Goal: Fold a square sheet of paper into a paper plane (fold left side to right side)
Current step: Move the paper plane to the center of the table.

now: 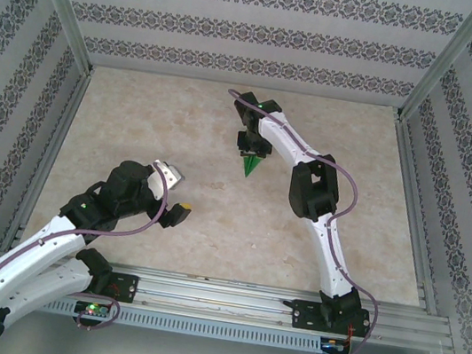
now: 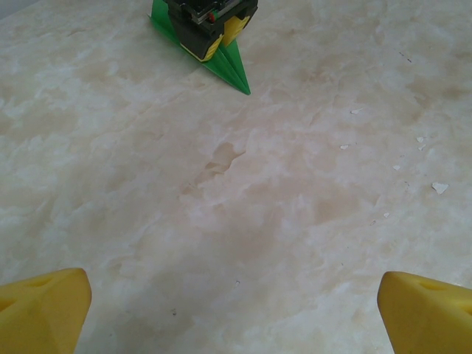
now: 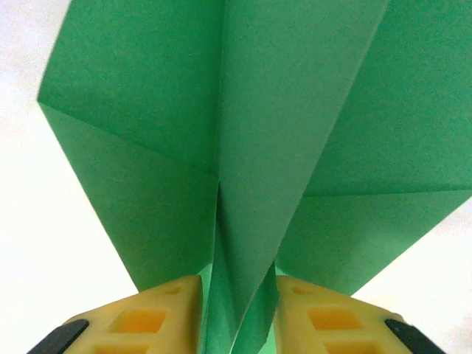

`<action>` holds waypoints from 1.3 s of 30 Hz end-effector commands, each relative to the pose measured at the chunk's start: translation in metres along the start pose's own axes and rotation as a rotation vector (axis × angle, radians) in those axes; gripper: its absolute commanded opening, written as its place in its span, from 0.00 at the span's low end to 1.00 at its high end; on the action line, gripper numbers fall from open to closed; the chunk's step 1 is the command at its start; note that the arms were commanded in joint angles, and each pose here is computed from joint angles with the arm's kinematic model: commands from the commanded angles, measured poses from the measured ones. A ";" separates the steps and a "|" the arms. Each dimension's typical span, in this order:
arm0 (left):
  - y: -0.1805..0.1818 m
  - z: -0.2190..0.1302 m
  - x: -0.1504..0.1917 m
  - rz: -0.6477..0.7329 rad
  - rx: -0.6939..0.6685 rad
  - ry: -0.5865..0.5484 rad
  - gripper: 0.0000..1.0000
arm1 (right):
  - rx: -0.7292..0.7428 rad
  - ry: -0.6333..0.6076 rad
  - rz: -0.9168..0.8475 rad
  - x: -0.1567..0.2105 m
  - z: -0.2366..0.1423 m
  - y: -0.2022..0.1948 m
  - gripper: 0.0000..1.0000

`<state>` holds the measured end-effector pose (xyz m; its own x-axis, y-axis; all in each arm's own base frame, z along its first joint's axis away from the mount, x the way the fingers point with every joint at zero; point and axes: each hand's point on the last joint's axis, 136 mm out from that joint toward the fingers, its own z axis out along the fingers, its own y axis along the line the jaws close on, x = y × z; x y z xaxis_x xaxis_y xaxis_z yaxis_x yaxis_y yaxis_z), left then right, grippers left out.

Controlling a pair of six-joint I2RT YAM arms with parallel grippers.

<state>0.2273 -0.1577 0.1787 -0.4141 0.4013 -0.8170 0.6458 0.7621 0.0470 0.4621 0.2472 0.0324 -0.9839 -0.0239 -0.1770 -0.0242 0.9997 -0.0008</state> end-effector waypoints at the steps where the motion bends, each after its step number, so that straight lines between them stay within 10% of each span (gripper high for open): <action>1: 0.005 -0.002 -0.002 0.010 -0.015 -0.001 1.00 | 0.020 0.047 -0.021 0.009 0.009 -0.006 0.27; 39: 0.006 0.000 0.002 0.012 -0.022 0.017 1.00 | 0.060 0.061 -0.188 0.017 -0.001 -0.016 0.18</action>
<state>0.2282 -0.1575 0.1757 -0.4226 0.4065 -0.8100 0.6441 0.7635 0.0471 0.4498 0.2390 0.0254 -0.9739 -0.1932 -0.1193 -0.1878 0.9807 -0.0551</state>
